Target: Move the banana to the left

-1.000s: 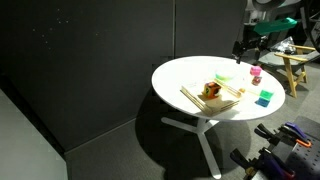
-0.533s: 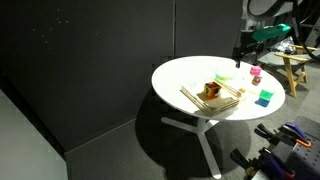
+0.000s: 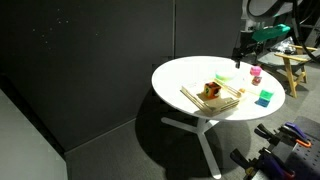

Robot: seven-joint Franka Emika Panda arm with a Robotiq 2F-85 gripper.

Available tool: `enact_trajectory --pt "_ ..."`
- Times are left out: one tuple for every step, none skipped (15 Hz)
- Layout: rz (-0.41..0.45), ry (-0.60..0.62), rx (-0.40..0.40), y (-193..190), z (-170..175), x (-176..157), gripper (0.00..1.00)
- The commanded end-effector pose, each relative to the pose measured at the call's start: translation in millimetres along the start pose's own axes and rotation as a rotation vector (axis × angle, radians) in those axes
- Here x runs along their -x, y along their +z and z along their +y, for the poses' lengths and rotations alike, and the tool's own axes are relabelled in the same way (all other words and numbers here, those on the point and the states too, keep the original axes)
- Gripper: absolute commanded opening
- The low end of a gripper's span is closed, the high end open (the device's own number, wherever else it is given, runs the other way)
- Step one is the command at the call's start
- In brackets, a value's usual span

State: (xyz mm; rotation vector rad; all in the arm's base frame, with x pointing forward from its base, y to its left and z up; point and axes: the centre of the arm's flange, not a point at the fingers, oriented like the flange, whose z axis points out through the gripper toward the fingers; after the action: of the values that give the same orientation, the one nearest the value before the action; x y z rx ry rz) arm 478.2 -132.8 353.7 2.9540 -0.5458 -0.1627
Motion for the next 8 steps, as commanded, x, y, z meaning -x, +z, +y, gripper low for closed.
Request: enact_trajectory --pt "0.008 0.012 0.000 4 8 -2 1.00" --pt "0.009 0.020 0.004 7 12 -4 1.00" --pt "0.007 0.031 0.003 9 18 -5 1.00" --pt "0.008 0.043 0.003 12 24 -6 1.00" --pt "0.009 0.056 0.000 15 32 -9 1.00" --pt "0.007 0.067 0.000 19 38 -11 1.00" --pt "0.008 0.078 -0.003 23 43 -14 1.00" --pt "0.016 0.087 -0.006 27 47 -16 1.00"
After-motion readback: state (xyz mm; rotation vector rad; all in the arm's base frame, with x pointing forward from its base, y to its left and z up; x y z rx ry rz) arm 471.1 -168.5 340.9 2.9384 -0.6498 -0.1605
